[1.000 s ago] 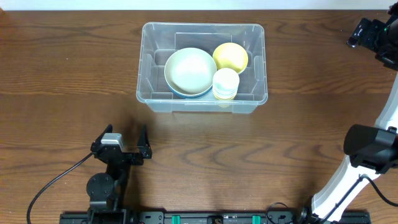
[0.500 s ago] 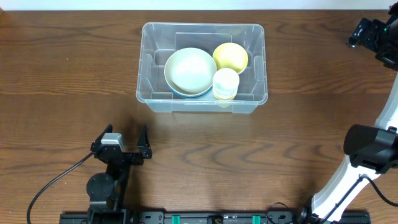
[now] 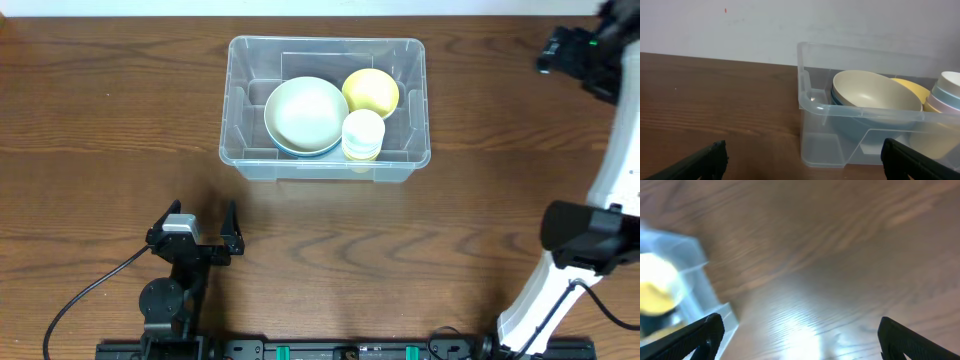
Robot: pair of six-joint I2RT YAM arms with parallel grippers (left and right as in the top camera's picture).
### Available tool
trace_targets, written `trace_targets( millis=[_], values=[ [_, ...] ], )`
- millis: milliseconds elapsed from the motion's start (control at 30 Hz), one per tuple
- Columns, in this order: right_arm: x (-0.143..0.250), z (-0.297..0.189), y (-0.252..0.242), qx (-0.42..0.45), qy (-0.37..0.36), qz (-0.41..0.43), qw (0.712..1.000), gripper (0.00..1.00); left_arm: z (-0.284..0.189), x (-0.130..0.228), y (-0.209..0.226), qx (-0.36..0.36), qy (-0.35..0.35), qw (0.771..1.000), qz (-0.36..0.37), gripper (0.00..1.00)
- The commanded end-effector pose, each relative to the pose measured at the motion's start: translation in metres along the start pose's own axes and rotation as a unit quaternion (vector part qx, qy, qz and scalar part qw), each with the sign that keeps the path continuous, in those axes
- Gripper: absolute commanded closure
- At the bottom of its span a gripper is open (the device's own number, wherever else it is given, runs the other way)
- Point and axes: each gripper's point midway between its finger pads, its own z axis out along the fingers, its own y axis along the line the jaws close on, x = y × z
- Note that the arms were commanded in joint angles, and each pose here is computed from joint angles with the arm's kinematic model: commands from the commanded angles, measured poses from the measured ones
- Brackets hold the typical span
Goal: Pack container
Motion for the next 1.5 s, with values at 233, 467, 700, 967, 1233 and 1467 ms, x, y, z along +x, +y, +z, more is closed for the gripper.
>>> trace_targets(
  millis=[233, 467, 700, 967, 1233, 1467],
  values=[
    [0.094, -0.099, 0.102, -0.091, -0.056, -0.160, 0.981, 0.01, 0.001, 0.015, 0.002, -0.002, 0.024, 1.000, 0.006, 0.02],
    [0.130, -0.137, 0.126, -0.177, -0.137, -0.180, 0.958, 0.01, 0.001, 0.015, 0.002, -0.003, 0.024, 1.000, 0.005, 0.02],
    [0.129, -0.168, 0.130, -0.293, -0.298, -0.162, 0.894, 0.01, 0.001, 0.015, 0.002, -0.002, 0.024, 1.000, 0.006, 0.02],
    [0.163, -0.178, 0.115, -0.368, -0.481, -0.237, 0.759, 0.01, 0.001, 0.015, 0.002, -0.003, 0.024, 1.000, 0.006, 0.02],
    [0.207, -0.129, 0.077, -0.371, -0.551, -0.228, 0.712, 0.01, 0.001, 0.015, 0.002, -0.003, 0.024, 1.000, 0.006, 0.02],
    [0.229, -0.105, 0.057, -0.373, -0.603, -0.211, 0.673, 0.01, 0.001, 0.015, 0.002, -0.003, 0.024, 1.000, 0.006, 0.02]
  ],
)
